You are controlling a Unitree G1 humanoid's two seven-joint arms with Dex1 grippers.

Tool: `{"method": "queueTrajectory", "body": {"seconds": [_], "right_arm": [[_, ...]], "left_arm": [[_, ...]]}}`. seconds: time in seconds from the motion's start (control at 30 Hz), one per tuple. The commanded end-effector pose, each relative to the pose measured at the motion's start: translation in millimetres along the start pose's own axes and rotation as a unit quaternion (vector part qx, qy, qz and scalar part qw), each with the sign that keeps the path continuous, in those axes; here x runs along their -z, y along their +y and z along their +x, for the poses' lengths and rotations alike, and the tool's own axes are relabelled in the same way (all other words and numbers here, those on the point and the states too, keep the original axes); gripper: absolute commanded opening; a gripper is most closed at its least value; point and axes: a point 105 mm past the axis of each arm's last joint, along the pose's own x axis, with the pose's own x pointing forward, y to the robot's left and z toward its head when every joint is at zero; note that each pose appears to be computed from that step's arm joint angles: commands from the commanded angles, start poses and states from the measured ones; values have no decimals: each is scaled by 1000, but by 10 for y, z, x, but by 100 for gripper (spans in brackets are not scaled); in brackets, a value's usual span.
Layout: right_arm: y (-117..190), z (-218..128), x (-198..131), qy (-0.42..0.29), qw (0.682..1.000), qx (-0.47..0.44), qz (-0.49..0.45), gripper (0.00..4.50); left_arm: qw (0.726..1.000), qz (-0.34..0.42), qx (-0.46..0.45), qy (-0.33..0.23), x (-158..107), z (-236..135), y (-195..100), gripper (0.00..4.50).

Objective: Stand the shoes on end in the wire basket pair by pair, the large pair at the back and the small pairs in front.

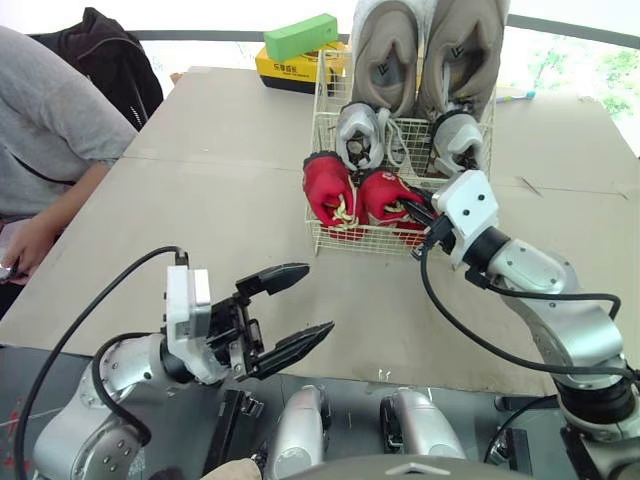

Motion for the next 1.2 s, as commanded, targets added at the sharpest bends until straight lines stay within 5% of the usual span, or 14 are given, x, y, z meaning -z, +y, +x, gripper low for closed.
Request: {"method": "queueTrajectory", "body": {"seconds": [0.03, 0.57, 0.77, 1.2], "right_arm": [[-170, -140, -150, -30, 995, 83, 35, 5], [-411, -533, -150, -55, 943, 275, 182, 5], [-212, -555, 16, 19, 958, 216, 189, 5], [-306, -696, 81, 7, 940, 273, 206, 5]], "left_arm": [[1000, 16, 10, -11, -50, 27, -73, 450], [1000, 8, 23, -6, 110, -69, 397, 450], [1000, 10, 25, -6, 127, -115, 355, 450], [1000, 6, 25, -5, 153, -150, 336, 450]]}}
